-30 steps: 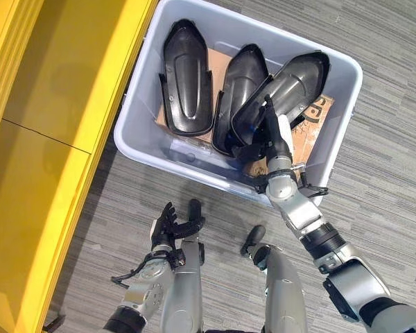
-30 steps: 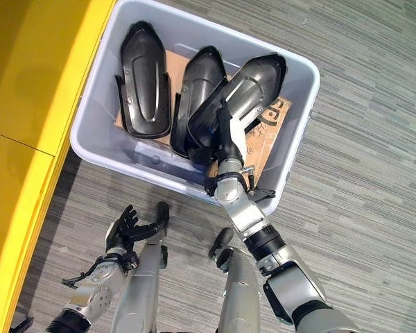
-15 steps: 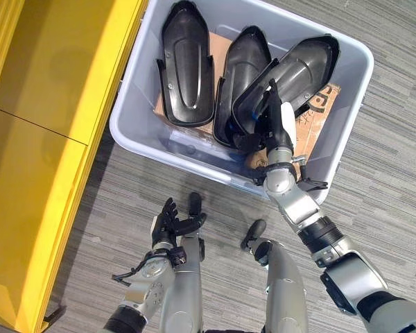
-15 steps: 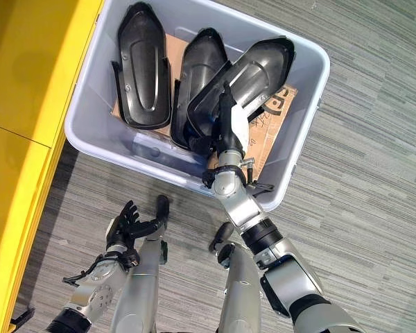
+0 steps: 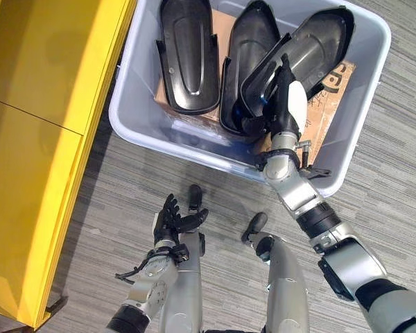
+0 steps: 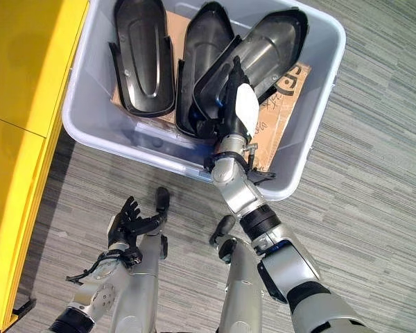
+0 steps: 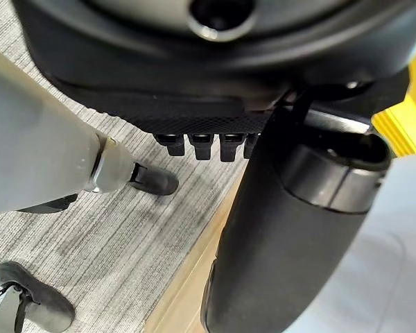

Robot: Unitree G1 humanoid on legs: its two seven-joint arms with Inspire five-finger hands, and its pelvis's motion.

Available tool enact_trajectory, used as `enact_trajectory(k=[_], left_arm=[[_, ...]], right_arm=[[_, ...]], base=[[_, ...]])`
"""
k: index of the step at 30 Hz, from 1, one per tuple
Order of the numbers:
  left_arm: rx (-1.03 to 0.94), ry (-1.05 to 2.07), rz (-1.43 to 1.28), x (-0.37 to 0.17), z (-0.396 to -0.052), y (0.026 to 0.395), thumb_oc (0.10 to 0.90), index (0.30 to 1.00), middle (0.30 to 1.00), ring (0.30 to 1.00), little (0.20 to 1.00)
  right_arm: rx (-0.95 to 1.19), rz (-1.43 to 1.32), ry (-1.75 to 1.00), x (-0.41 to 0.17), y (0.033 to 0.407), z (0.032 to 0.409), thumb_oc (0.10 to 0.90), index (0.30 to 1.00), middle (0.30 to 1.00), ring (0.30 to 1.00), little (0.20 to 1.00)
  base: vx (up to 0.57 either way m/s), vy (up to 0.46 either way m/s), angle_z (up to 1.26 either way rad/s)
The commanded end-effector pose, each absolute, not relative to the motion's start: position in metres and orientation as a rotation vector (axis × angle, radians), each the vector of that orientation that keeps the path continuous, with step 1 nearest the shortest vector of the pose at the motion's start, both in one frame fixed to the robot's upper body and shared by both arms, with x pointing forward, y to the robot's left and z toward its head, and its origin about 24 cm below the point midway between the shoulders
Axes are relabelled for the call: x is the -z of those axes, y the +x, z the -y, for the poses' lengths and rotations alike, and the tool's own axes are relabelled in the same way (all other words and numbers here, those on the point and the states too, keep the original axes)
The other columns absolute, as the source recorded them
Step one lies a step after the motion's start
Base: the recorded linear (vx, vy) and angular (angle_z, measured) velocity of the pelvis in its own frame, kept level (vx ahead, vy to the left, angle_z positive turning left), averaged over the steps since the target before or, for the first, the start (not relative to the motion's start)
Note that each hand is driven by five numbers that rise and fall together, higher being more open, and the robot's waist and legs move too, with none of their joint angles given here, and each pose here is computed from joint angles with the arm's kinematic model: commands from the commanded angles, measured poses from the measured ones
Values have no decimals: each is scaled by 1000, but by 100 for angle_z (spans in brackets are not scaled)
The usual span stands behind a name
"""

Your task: Move parts from the plastic box to the shelf.

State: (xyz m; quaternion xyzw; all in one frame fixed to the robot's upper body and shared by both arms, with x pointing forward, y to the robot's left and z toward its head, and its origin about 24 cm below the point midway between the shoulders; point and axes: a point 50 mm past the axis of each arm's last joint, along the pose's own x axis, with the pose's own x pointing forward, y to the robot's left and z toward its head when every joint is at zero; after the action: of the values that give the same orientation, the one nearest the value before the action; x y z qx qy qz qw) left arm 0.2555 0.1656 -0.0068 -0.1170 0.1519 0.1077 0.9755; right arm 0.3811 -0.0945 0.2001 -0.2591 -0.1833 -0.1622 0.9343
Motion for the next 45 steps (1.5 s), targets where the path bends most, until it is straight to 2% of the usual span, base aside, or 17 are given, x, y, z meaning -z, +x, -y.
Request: enact_trajectory(k=[1,3,4,30,45], left_arm=[[-184,-299,-219,-9,-156,250,900,1000,1000,1000,1000],[-181,-302,-212,-11,-156,251,900,1000,1000,1000,1000],[-178,-306,-211,-11,-154,252,900,1000,1000,1000,1000],[-173,-307,-215,-10,-149,256,900,1000,1000,1000,1000],[-175,-252,-249,-2,-167,256,900,1000,1000,1000,1000]], right_arm=[[390,431,-524,-231,390,103,900,1000,1000,1000,1000],[399,431,-526,-232,391,103,714,739,739,739,739],[402,429,-535,-231,391,103,406,308,308,308,308],[428,434,-595,-224,389,105,400,300,300,300,300],[357,497,-604,-239,385,106,400,300,300,300,300]], base=[[0,0,0],[0,0,0],[0,0,0],[-1,-1,0],[-27,-23,-3]])
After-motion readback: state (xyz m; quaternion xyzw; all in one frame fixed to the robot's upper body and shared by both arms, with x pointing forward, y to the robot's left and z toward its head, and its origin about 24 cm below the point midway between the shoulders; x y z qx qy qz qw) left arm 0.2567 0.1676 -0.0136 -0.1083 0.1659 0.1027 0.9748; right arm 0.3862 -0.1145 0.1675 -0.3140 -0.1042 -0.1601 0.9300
